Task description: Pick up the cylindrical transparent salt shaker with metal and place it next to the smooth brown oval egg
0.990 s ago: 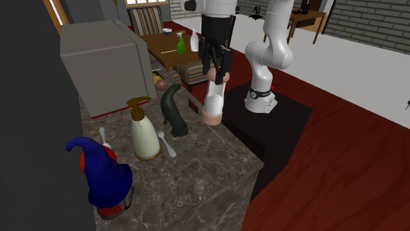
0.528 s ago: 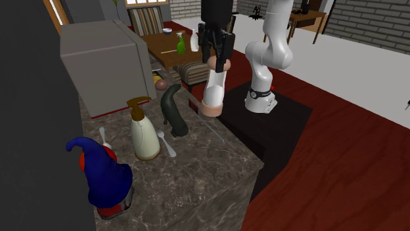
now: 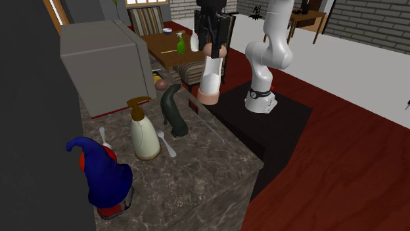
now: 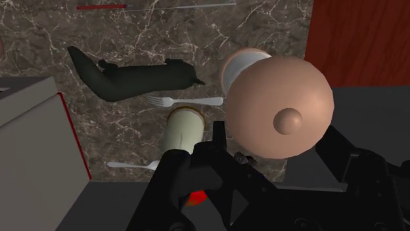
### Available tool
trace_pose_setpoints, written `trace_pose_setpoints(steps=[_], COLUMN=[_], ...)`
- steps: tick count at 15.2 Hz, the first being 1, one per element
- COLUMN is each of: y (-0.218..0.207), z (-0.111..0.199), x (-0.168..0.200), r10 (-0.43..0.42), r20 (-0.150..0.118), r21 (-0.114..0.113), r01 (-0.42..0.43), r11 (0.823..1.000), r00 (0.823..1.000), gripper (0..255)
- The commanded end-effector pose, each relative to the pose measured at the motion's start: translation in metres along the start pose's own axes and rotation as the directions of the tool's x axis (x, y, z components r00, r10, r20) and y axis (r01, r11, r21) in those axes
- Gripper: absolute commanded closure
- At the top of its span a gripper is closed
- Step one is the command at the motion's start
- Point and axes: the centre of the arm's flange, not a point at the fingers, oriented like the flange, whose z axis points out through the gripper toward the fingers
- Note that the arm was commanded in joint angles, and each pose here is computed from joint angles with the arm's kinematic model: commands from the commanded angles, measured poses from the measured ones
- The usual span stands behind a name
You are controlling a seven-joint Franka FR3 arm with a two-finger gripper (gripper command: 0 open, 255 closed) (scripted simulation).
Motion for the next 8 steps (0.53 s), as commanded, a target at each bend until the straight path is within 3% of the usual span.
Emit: trace_pose_setpoints(steps=[1,8], y=[0.023,0.115], z=[0.000,-0.002], x=[-0.003,-0.014], r10=[-0.001,-0.001], r20=[0.000,0.000], r21=[0.000,0.000], r01=[0.001,0.001], r11=[1.000,1.000], r00=[1.000,1.000], gripper=[255,255])
